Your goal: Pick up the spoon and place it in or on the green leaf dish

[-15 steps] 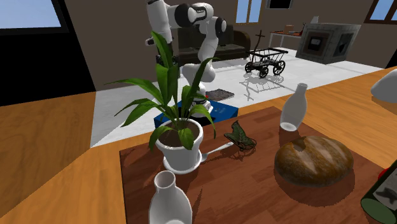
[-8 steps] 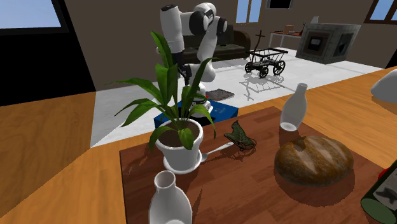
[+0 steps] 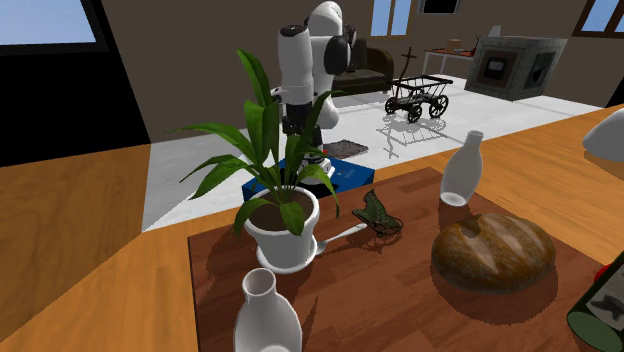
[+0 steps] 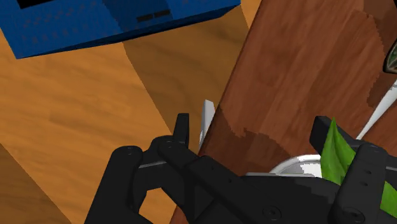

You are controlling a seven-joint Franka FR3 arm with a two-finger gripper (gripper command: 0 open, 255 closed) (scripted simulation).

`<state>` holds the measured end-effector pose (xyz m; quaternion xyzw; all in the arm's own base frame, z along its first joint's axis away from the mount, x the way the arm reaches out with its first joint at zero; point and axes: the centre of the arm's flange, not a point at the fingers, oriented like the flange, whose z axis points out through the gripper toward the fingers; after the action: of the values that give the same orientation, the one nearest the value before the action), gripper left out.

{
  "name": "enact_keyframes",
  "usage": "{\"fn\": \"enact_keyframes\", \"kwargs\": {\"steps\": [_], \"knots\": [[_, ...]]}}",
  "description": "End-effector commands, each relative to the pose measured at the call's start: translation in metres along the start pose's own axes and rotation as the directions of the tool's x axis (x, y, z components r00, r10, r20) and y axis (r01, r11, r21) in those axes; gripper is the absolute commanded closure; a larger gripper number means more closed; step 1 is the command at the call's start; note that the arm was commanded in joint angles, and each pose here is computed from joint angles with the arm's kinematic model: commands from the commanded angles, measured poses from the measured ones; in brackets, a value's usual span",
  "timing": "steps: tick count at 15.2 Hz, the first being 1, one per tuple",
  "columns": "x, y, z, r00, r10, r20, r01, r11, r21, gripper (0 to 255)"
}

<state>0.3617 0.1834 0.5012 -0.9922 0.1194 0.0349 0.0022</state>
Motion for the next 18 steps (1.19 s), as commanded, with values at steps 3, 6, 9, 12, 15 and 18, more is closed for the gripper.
{"fn": "enact_keyframes", "kwargs": {"steps": [3,6,9,12,15,18], "knots": [[0.009,-0.052,0.021,0.998,0.06,-0.002,-0.06,0.998,-0.025,0],[0.018,-0.09,0.037,0.995,0.103,-0.004,-0.103,0.994,-0.045,0],[0.028,-0.127,0.055,0.989,0.146,-0.008,-0.146,0.987,-0.064,0],[0.04,-0.164,0.072,0.982,0.188,-0.012,-0.188,0.979,-0.083,0],[0.054,-0.199,0.091,0.973,0.229,-0.017,-0.23,0.968,-0.102,0],[0.069,-0.234,0.11,0.962,0.271,-0.023,-0.271,0.955,-0.121,0]]}}
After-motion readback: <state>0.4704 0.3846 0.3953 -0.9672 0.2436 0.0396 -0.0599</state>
